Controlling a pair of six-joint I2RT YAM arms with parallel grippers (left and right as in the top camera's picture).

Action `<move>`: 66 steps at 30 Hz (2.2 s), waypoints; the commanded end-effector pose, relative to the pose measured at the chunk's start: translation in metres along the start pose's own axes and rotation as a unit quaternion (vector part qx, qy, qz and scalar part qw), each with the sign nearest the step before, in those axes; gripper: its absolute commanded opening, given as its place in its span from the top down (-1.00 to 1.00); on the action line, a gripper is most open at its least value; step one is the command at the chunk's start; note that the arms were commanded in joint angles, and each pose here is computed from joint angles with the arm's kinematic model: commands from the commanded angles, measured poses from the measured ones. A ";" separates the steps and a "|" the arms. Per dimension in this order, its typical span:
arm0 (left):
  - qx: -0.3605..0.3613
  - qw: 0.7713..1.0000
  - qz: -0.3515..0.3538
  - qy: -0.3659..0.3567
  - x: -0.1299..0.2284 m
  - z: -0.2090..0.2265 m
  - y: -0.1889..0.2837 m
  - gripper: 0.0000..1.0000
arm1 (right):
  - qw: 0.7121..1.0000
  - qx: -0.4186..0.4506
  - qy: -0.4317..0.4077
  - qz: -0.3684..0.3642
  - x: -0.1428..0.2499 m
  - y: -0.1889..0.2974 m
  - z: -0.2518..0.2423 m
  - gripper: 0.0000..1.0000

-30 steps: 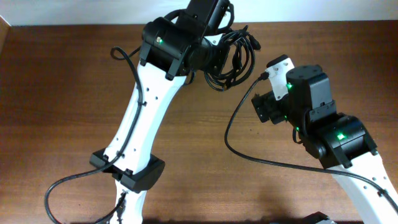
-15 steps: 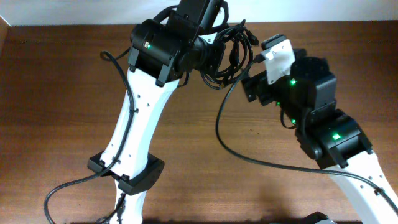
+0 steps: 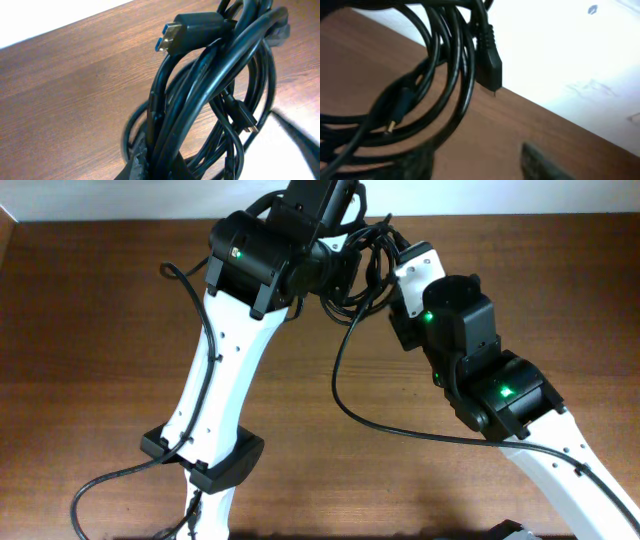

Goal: Untangle cables

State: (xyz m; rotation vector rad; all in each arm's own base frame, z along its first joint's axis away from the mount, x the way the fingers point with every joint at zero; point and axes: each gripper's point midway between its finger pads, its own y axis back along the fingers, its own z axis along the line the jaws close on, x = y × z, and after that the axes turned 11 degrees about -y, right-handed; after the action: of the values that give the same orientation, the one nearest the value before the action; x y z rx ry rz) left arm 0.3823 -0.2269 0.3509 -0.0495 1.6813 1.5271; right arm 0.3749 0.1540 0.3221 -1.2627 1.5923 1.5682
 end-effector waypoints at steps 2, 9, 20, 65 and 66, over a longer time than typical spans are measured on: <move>-0.008 0.999 -0.040 0.002 -0.009 0.005 0.027 1.00 | 1.000 0.003 -0.006 -0.015 -0.011 0.007 -0.004 0.02; -0.016 0.999 -0.040 0.002 -0.009 0.008 0.027 1.00 | 0.999 -0.053 -0.003 -0.002 -0.004 0.008 0.016 -0.83; -0.017 0.999 -0.039 0.002 -0.008 0.008 0.027 1.00 | 0.996 -0.091 -0.001 0.018 0.006 0.000 0.033 0.92; 0.023 0.993 0.104 0.044 0.060 0.015 -0.007 1.00 | 0.988 0.041 -0.059 0.140 0.016 0.049 -0.039 -0.97; 0.023 0.993 0.103 0.044 0.059 0.015 -0.007 1.00 | 0.987 0.020 -0.061 0.145 0.018 0.050 -0.032 -0.98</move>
State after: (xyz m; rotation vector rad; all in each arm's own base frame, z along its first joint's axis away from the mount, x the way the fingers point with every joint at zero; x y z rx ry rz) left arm 0.3594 -0.1833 0.3053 0.0955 1.8175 1.7027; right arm 0.3353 0.1086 0.3212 -0.9130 1.8376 1.7032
